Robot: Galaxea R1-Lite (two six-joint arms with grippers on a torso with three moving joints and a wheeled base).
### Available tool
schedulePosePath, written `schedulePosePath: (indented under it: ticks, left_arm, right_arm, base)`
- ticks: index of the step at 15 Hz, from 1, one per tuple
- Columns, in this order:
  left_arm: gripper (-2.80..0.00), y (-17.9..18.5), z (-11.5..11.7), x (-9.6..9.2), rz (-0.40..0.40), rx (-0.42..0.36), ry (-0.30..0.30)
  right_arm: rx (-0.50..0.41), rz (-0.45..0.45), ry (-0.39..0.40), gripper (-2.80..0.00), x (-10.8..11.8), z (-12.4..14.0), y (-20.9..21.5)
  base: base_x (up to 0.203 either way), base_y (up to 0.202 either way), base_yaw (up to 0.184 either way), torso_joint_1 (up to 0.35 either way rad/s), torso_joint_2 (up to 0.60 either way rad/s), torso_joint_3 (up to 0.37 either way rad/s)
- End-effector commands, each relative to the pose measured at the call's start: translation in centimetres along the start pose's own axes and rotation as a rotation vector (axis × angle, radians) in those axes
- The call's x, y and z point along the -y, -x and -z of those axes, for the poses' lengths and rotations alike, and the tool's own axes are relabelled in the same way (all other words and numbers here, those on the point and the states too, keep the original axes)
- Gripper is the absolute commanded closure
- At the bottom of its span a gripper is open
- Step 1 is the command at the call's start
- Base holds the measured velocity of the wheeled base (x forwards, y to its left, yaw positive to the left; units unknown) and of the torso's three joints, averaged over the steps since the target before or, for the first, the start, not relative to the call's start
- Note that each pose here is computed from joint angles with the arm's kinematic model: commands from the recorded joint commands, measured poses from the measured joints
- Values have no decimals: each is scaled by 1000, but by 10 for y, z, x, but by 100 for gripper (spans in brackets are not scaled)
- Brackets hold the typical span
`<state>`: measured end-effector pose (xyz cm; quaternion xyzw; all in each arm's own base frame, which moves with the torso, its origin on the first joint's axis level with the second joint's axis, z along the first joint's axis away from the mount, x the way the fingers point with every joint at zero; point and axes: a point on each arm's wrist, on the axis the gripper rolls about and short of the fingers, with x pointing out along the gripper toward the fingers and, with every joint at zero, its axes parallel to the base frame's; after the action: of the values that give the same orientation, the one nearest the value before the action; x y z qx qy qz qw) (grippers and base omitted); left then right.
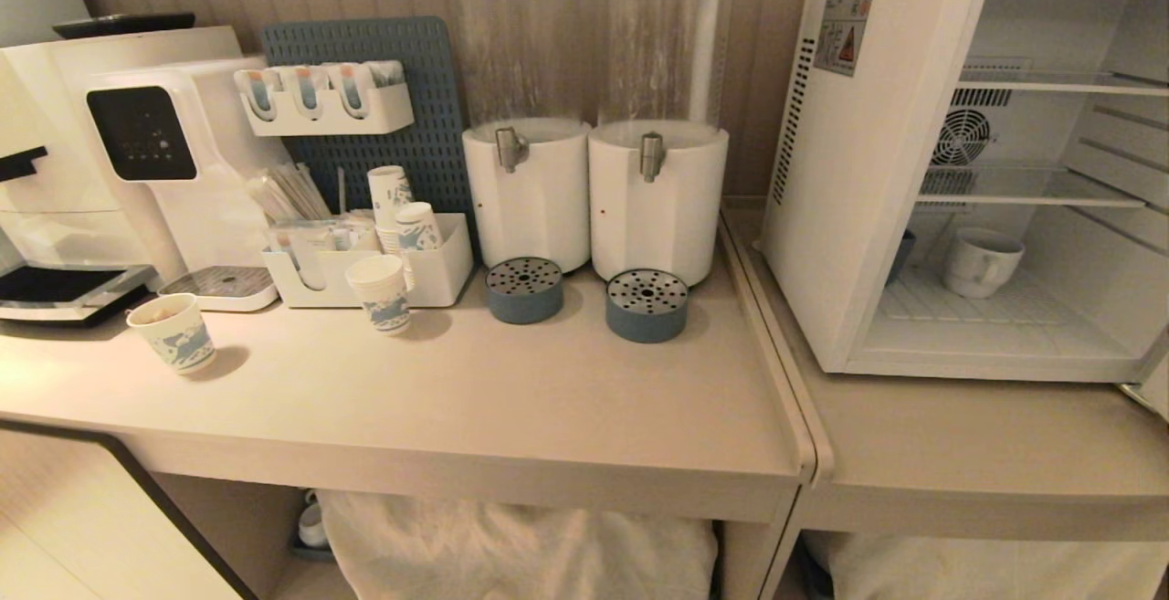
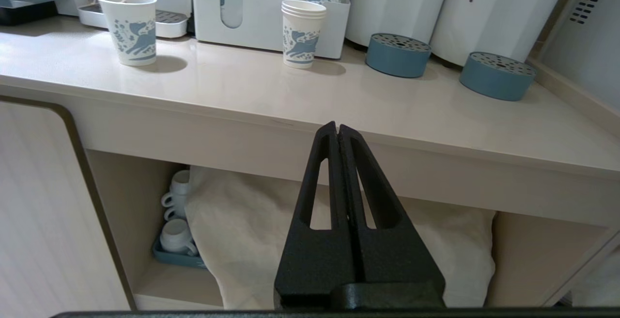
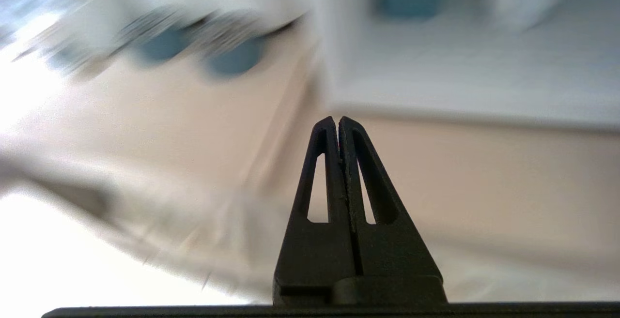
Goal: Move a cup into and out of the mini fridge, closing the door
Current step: Close the freezer door
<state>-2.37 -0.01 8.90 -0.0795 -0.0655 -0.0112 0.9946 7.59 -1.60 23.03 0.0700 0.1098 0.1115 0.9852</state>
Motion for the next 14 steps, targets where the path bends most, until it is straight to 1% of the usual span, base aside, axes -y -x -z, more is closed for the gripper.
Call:
schedulePosePath:
  ticks: [1, 2, 4, 5, 7, 8, 9, 10, 11, 12, 14]
  left_arm:
    - [0, -1, 11, -2, -5, -34, 1]
    - [0, -1, 11, -2, -5, -34, 1]
    - [0, -1, 11, -2, -5, -34, 1]
    - [0, -1, 11, -2, -5, -34, 1]
    - [0, -1, 11, -2, -5, -34, 1]
    - [0, -1, 11, -2, -5, -34, 1]
    - [0, -1, 11, -2, -5, -34, 1]
    - [0, -1, 11, -2, -5, -34, 1]
    - [0, -1, 11, -2, -5, -34, 1]
    - [0, -1, 11, -2, -5, -34, 1]
    - [0, -1, 11, -2, -5, -34, 1]
  right_arm:
    - [-26, -69, 12, 0, -36, 22, 51]
    - [-44, -109, 25, 0, -42, 28, 60]
    - [-70, -228, 64, 0, -51, 41, 81]
    - [-88, -283, 82, 0, -53, 48, 94]
    - [-116, -357, 121, 0, -48, 62, 114]
    - [-148, -361, 120, 0, -45, 67, 120]
    - [-195, -319, 106, 0, -44, 74, 125]
    - [-194, -271, 105, 0, -44, 75, 127]
    - [-174, -230, 103, 0, -44, 72, 129]
    - [-152, -213, 101, 0, -45, 73, 131]
    - [-56, -209, 127, 0, -49, 88, 144]
  base:
    - [0, 0, 0, 0, 0, 0]
    - [0, 0, 0, 0, 0, 0]
    - [0, 0, 0, 0, 0, 0]
    - [0, 0, 0, 0, 0, 0]
    - [0, 0, 0, 0, 0, 0]
    - [0, 0, 0, 0, 0, 0]
    - [0, 0, 0, 0, 0, 0]
    - [0, 0, 0, 0, 0, 0]
    - [0, 0, 0, 0, 0, 0]
    - [0, 0, 0, 0, 0, 0]
    - [0, 0, 0, 0, 0, 0]
